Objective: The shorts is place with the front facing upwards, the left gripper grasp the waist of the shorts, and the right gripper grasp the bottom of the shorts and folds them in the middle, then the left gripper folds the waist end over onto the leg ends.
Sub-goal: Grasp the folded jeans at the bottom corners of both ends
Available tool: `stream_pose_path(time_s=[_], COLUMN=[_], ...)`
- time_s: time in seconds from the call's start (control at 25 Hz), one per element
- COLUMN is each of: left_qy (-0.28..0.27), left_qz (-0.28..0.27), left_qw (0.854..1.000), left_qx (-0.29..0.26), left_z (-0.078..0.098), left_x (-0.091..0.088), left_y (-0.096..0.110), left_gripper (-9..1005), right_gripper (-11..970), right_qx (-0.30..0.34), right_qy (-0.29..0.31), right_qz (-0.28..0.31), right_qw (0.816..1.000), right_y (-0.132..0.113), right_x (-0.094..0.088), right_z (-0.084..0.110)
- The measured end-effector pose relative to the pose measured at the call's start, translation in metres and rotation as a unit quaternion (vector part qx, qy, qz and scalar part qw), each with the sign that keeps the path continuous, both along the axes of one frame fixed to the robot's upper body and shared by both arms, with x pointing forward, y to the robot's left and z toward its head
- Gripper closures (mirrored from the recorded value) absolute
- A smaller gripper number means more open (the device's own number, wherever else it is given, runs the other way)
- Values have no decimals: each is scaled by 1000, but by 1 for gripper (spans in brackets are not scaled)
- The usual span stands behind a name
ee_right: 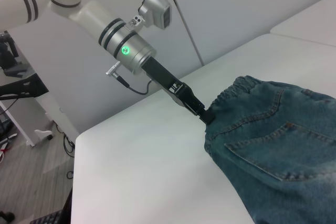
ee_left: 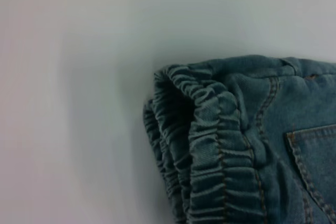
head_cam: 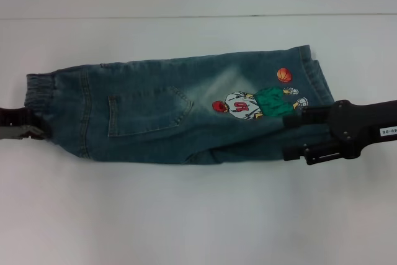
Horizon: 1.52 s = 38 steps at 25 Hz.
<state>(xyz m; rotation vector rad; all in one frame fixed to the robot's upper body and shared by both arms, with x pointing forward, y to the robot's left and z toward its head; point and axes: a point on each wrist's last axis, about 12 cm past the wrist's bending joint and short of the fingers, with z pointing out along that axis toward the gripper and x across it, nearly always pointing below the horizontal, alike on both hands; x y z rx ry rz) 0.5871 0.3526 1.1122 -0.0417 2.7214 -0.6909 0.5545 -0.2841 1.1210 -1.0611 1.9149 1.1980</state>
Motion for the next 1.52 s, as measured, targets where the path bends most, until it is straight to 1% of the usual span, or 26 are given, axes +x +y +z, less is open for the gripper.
stream_pose_path(time_s=[0.2, 0.4, 0.72, 0.96, 1.16, 1.4, 1.52], left_qy=[-5, -10, -21, -22, -13, -12, -9], left_qz=[-4, -9, -38, -41, -50, -49, -46], left_qw=[1000, 1000, 999, 999, 998, 999, 999], left_qx=[-1, -10, -18, -19, -21, -19, -4], left_z=[0, 0, 3, 6, 10, 11, 10], left_x=[1, 1, 0, 1, 1, 1, 1], left_y=[-3, -5, -7, -7, -7, -6, -2], left_gripper=[859, 915, 944, 945, 946, 883, 761], right_gripper=[71, 71, 72, 72, 72, 71, 71], right_qx=[-2, -4, -8, -9, -10, -12, -13], right_qy=[-2, -4, -7, -8, -9, -12, -11], right_qz=[-2, -5, -12, -12, -12, -13, -12], right_qw=[1000, 1000, 1000, 1000, 1000, 1000, 1000], right_y=[2, 2, 2, 2, 3, 3, 5], right_x=[2, 3, 5, 6, 7, 9, 9], right_z=[0, 0, -1, -1, 0, 0, 0])
